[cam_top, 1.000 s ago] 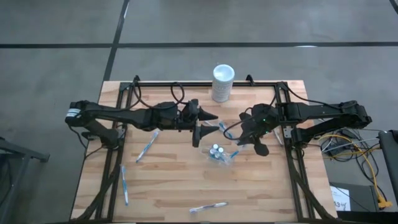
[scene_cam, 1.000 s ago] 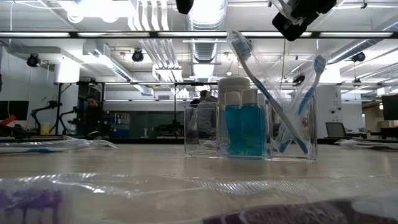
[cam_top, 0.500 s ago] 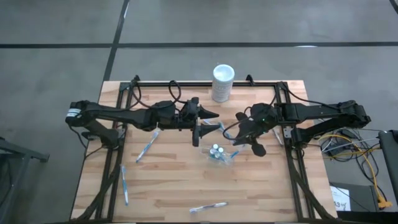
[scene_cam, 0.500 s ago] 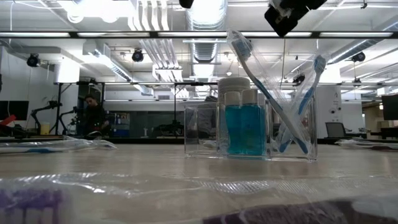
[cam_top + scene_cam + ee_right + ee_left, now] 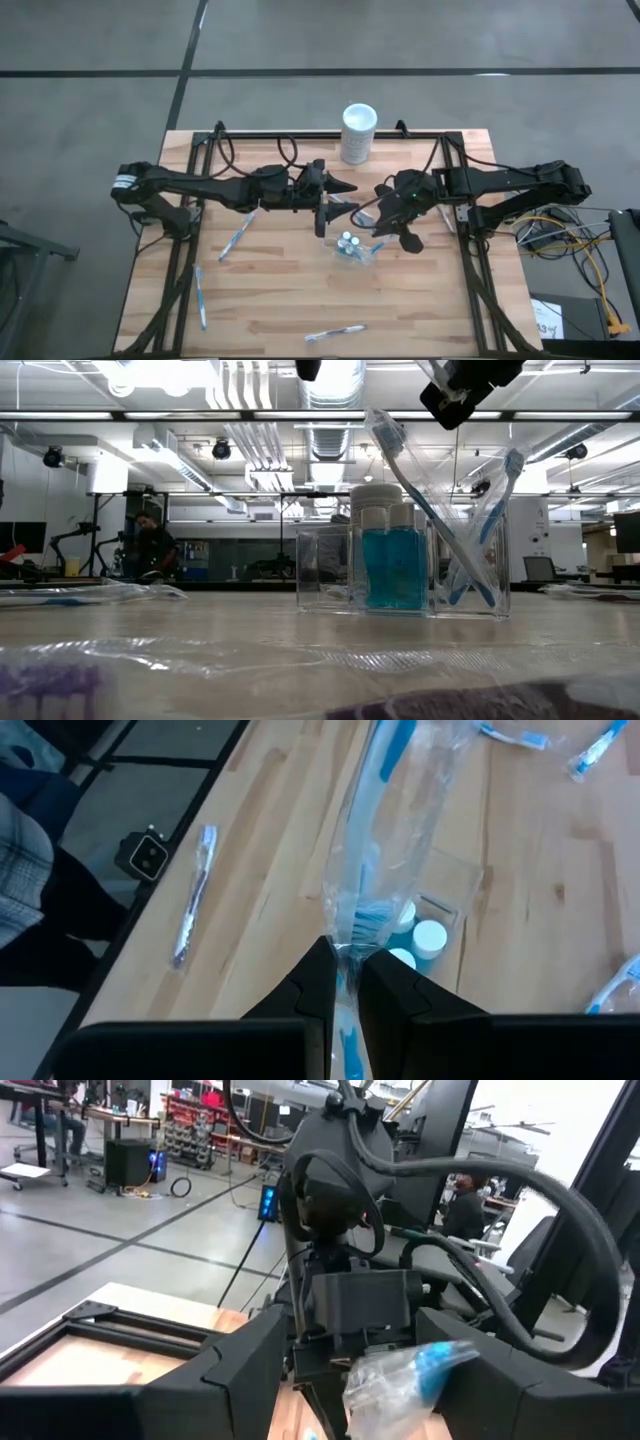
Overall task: Pick & Place toothbrushing station
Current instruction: Put the blue toothbrush into the transparent organizer
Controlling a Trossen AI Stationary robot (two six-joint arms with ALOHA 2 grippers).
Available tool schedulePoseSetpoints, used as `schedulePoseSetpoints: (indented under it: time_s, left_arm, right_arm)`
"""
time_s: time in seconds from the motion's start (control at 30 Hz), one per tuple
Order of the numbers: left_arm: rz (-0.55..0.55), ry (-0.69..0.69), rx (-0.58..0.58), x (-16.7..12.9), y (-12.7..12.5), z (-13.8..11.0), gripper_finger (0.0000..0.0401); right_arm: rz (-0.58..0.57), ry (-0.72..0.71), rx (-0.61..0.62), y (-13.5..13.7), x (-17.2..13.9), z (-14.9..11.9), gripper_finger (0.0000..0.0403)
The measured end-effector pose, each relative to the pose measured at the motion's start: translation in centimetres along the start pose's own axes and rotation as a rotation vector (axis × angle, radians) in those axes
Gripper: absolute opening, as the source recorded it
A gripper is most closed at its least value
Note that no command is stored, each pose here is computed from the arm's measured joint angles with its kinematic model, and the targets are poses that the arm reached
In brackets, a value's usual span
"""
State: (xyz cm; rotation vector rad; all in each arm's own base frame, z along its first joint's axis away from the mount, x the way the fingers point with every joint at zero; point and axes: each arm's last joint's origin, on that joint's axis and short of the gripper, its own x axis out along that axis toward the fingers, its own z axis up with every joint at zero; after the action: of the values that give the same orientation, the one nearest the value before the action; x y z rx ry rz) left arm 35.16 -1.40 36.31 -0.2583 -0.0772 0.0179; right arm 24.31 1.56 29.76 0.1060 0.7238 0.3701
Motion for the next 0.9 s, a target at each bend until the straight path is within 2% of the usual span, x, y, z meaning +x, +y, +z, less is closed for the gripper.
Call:
schedulePoseSetpoints:
  time_s: [0.13,0.23,0.57,0.7,0.9]
  left_arm:
    - [0.005,0.017,-0.001,-0.04,0.05,-0.11,0.0222]
    - [0.005,0.018,-0.002,-0.04,0.05,-0.12,0.0196]
    - [0.0,0.018,-0.005,-0.05,0.06,-0.11,0.0031]
    - [-0.002,0.015,0.002,-0.07,0.04,-0.05,0.0024]
    - [0.013,0.01,-0.002,-0.06,0.14,-0.01,0.005]
  right_arm:
    - [0.001,-0.009,-0.002,0.06,-0.17,0.27,0.0027]
    - [0.001,-0.018,-0.006,0.12,-0.34,0.53,0.0027]
    - [0.001,-0.019,0.007,0.14,-0.44,0.64,0.0027]
    - [0.001,-0.018,0.013,0.13,-0.42,0.63,0.0027]
    - [0.009,-0.021,0.017,0.16,-0.42,0.66,0.0027]
